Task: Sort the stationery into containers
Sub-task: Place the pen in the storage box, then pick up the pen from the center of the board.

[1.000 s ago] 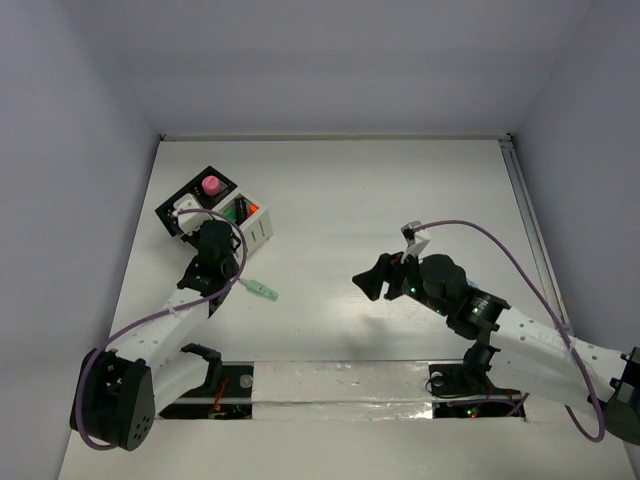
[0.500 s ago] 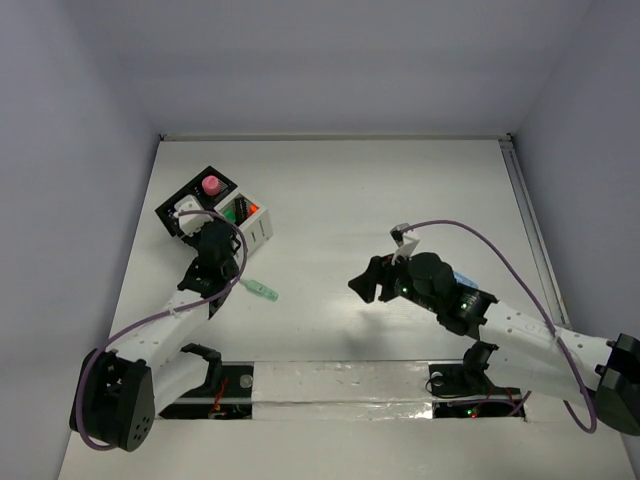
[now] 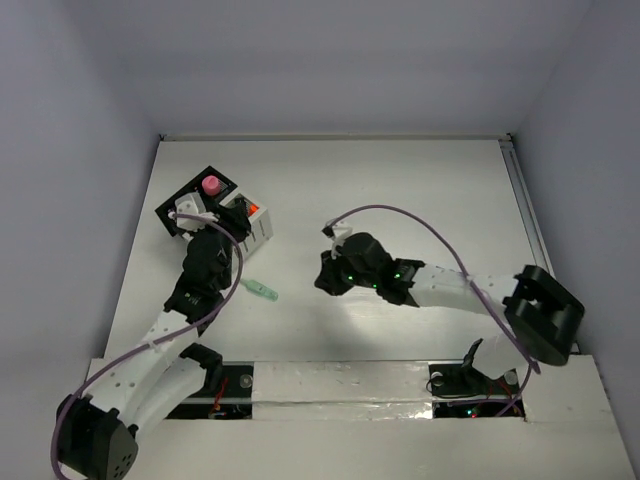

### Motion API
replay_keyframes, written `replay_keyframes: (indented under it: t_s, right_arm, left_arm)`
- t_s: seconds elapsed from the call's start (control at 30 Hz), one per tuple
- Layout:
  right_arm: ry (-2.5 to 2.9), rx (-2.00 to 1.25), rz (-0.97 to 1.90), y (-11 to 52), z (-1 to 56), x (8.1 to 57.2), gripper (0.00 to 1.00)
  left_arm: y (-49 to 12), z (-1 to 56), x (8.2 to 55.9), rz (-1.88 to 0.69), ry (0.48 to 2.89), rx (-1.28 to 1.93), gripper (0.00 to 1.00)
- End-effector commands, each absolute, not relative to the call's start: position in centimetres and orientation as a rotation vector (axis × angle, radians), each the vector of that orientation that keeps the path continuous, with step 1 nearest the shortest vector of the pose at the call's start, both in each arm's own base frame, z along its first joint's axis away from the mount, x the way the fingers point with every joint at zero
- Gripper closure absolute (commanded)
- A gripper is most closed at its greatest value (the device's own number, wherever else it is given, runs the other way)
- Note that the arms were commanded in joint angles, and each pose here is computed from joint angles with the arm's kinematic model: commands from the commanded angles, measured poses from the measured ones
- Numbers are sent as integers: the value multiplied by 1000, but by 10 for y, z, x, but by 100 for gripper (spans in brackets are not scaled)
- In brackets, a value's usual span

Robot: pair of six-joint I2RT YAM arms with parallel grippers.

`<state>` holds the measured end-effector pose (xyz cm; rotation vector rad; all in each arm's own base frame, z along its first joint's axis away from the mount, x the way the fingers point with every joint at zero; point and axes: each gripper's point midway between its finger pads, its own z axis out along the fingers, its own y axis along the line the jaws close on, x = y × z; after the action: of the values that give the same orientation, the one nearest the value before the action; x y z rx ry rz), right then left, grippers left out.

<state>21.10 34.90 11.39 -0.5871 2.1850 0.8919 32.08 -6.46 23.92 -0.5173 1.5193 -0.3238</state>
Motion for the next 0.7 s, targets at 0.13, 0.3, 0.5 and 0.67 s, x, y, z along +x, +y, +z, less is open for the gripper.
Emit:
replay_keyframes:
  t_s: [0.13, 0.3, 0.5, 0.67]
  right_arm:
    - [2082, -883, 906, 432, 107, 210, 38]
    - [2071, -1005, 844, 455, 84, 214, 29]
    - [2061, -1180, 776, 473, 47, 202, 30]
    - [2080, -1179, 731, 478, 30, 209, 35]
  left_arm:
    - [-100, 298, 295, -592, 1451, -388, 76]
    - [-98, 310, 276, -638, 1418, -364, 77]
    - [-103, 315, 265, -692, 1405, -330, 78]
    - [-104, 318, 259, -720, 1387, -319, 79]
